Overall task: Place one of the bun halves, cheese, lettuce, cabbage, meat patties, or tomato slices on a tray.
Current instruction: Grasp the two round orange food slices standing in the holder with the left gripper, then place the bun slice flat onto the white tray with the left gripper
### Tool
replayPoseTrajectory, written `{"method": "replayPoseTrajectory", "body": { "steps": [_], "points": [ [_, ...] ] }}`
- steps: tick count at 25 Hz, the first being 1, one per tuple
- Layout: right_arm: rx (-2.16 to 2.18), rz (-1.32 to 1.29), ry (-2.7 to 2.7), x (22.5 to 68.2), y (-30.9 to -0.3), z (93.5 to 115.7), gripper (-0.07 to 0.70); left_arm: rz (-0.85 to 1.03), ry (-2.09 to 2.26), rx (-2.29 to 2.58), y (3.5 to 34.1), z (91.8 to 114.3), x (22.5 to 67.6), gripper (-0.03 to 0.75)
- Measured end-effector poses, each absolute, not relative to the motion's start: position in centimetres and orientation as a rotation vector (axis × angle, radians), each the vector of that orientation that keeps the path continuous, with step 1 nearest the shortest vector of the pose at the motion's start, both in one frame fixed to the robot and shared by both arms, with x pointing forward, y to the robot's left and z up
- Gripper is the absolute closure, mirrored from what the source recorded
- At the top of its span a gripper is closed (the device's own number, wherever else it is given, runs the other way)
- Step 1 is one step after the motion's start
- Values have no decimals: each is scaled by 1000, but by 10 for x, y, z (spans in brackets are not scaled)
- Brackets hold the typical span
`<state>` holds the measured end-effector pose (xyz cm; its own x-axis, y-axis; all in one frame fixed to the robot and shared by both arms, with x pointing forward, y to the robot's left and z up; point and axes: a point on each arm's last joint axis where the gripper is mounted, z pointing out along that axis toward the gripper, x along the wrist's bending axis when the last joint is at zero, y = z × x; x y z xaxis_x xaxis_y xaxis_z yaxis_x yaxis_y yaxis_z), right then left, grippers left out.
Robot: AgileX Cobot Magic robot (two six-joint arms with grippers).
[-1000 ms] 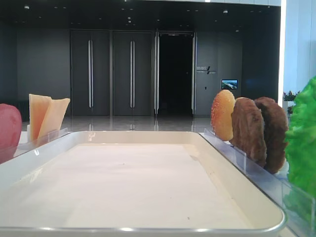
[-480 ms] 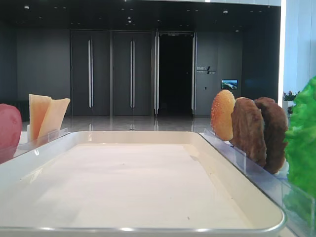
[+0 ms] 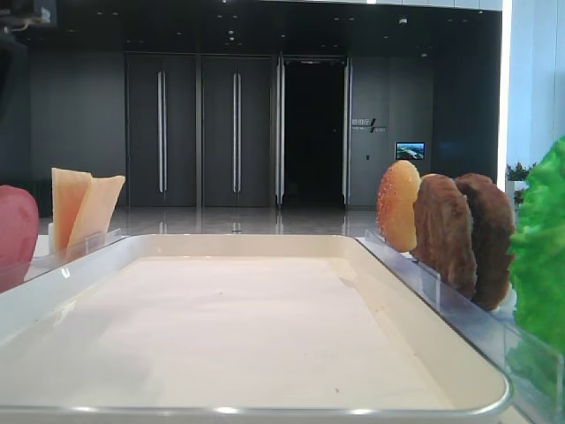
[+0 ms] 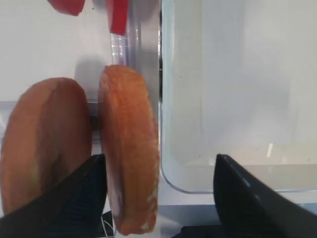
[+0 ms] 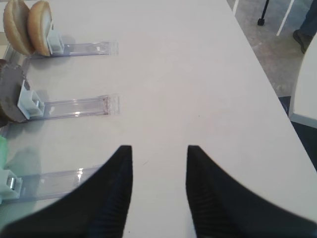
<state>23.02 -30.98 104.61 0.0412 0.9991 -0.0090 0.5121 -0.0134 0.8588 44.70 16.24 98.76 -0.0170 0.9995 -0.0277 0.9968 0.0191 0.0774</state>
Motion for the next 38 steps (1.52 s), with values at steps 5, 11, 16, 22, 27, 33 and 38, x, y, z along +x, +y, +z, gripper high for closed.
{"method": "replayPoseTrajectory", "body": {
  "steps": [5,11,16,22,27,33,38],
  "points": [
    [1614,875,1557,230,-310,1046,349,50,2222,2205,160,970,452,202],
    [1614,875,1557,230,-310,1046,349,70,2211,2228,160,969,454,202],
    [1614,875,1557,230,-310,1046,349,72,2209,2230,160,969,454,284],
    [1614,875,1557,230,-310,1046,349,88,2212,2251,162,970,454,512],
    [1614,875,1557,230,-310,1046,349,98,2210,2273,163,970,453,560],
    [1614,875,1557,230,-310,1046,349,90,2197,2297,162,983,454,575],
    [1614,875,1557,230,-310,1046,349,96,2150,2244,158,1020,459,578]
  ]
}}
